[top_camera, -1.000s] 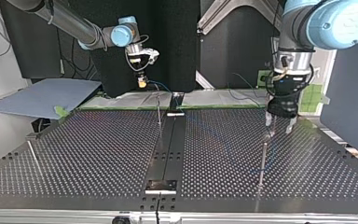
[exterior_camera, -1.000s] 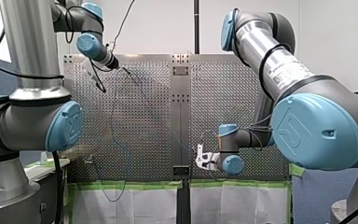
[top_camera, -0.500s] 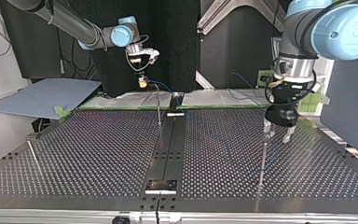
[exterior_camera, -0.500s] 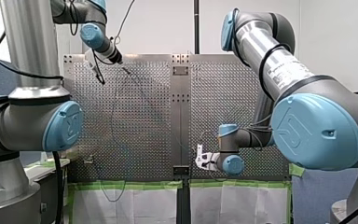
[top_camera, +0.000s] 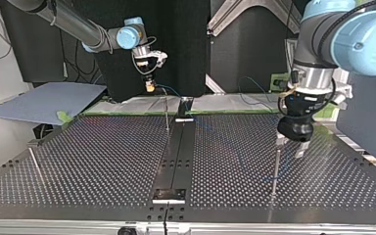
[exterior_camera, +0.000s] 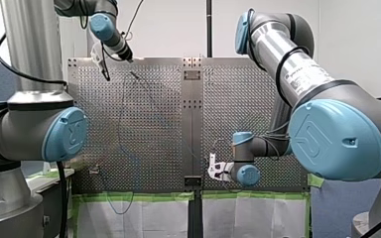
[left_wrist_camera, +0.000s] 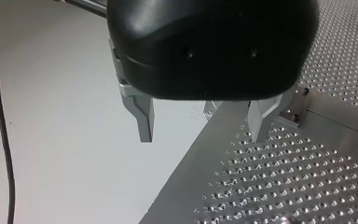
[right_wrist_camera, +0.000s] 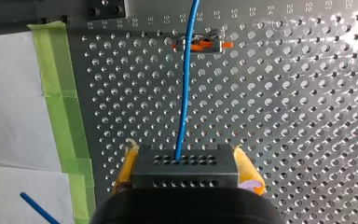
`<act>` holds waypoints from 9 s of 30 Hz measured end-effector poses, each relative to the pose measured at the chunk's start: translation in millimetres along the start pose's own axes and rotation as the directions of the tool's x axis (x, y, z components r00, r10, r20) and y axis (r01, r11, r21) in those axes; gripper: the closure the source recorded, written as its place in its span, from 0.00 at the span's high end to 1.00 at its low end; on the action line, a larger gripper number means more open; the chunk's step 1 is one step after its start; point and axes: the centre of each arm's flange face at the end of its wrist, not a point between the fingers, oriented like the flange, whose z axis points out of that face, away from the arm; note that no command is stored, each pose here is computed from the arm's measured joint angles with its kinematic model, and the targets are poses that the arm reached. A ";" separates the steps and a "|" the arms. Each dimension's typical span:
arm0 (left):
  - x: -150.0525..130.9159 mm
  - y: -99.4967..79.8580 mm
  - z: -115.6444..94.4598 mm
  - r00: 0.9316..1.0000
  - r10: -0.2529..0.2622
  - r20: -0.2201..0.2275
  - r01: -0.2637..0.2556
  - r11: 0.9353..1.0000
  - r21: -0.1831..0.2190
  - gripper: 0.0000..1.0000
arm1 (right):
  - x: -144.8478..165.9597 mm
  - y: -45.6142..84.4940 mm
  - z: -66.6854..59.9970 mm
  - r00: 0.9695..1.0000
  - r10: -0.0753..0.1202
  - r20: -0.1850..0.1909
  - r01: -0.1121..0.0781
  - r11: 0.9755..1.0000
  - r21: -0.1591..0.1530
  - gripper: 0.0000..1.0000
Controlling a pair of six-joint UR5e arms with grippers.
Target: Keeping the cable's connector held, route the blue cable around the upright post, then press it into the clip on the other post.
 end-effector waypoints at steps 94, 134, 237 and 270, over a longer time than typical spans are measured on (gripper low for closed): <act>-0.5 -24.5 21.5 0.898 0.351 -0.267 -0.405 0.895 -0.185 0.99 | -1.0 -3.6 -1.2 1.000 0.005 0.006 -0.005 1.000 0.010 0.00; 143.0 -66.9 109.2 0.799 0.563 -0.210 -0.580 0.814 -0.028 0.99 | -1.4 -9.1 -1.8 1.000 0.012 0.006 -0.012 0.999 0.034 0.00; 413.8 -14.8 175.3 0.556 0.751 -0.357 -0.757 0.635 0.157 0.99 | -1.5 -16.4 -2.0 1.000 0.009 -0.006 -0.008 0.998 0.057 0.00; 536.7 -31.6 110.1 0.386 0.817 -0.429 -0.733 0.554 0.394 0.99 | -2.3 -19.5 -3.2 1.000 0.009 0.000 -0.009 0.998 0.062 0.00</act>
